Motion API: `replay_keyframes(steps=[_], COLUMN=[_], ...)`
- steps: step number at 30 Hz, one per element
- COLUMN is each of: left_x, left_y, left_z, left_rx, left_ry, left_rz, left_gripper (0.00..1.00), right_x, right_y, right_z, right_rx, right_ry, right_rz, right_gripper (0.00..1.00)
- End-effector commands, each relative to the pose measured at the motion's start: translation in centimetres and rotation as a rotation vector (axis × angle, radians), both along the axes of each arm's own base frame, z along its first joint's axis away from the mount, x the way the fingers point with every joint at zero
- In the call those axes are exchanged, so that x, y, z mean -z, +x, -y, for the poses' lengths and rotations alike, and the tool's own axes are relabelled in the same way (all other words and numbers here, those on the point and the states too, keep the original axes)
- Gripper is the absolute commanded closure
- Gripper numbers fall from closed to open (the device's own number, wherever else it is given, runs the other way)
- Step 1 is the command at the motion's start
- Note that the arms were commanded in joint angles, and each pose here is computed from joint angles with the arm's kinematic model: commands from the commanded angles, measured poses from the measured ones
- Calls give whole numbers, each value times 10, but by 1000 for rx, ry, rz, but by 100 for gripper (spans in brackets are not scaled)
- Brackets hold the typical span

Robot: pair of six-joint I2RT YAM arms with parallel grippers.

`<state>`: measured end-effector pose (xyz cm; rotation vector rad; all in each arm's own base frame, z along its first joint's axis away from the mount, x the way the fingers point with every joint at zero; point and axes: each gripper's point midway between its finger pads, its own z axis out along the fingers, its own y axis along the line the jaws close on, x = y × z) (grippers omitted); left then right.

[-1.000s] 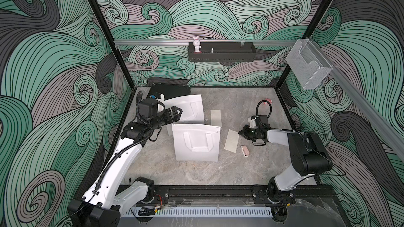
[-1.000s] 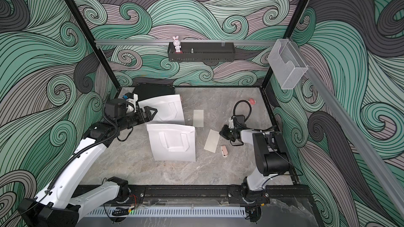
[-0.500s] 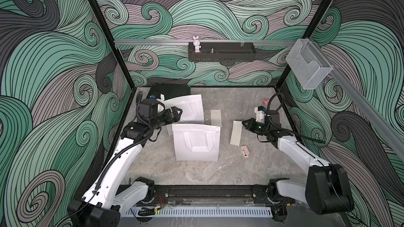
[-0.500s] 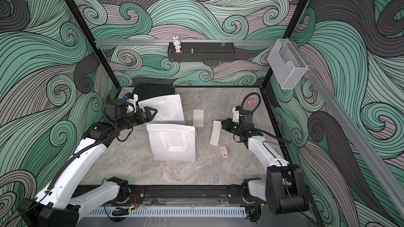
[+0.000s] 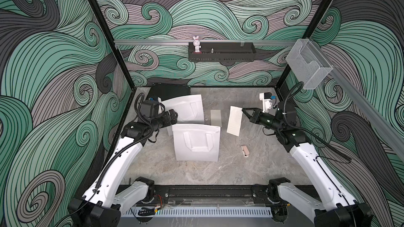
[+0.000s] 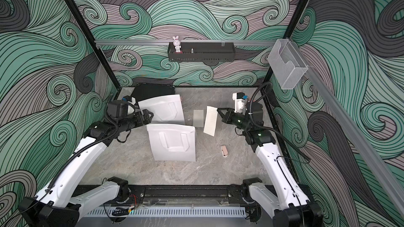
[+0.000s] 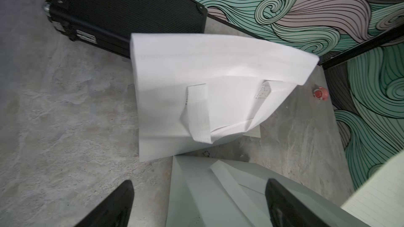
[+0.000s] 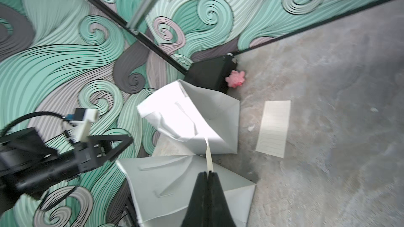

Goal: Staple the receipts to the bags
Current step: Pick up the receipt from the center of the board, then adjust the takeout bag at the center of the board.

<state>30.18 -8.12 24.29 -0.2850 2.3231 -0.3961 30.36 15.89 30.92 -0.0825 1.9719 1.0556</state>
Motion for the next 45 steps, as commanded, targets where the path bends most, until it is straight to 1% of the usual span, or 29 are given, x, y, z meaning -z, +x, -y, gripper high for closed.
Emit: replay_keyframes(steps=[1, 5, 10, 16, 20, 26, 30, 34, 40, 44, 45], left_x=[9, 26, 39, 43, 43, 44, 44, 45, 49, 54, 56], left_y=[-15, -23, -28, -26, -24, -22, -20, -20, -22, -25, -26], left_z=[-31, -33, -31, -22, -18, -17, -17, -17, -15, -13, -13], left_rx=[-127, -139, -133, -104, -94, -90, -92, -95, -88, -83, -82], left_ry=[82, 74, 58, 25, 7, 2, 5, 5, -7, -13, -13], left_rz=[-65, -125, -147, -155, -152, -149, -149, -156, -168, -190, -201], left_gripper=[7, 7, 7, 7, 7, 7, 7, 7, 7, 7, 7], right_x=[-20, -53, -82, -89, -88, -102, -110, -93, -40, -6, 3], right_y=[-24, -46, -65, -79, -74, -61, -62, -78, -95, -102, -101], right_z=[-27, -51, -71, -96, -101, -102, -114, -132, -157, -169, -170], right_rx=[-146, -227, -291, -336, -316, -293, -335, -380, -425, -462, -462], right_ry=[24, 44, 91, 88, 35, -46, -3, 10, 9, -36, -66], right_rz=[13, 94, 139, 154, 167, 221, 216, 191, 115, 86, 84], right_gripper=[100, 100, 100, 100, 100, 100, 100, 100, 100, 100, 100])
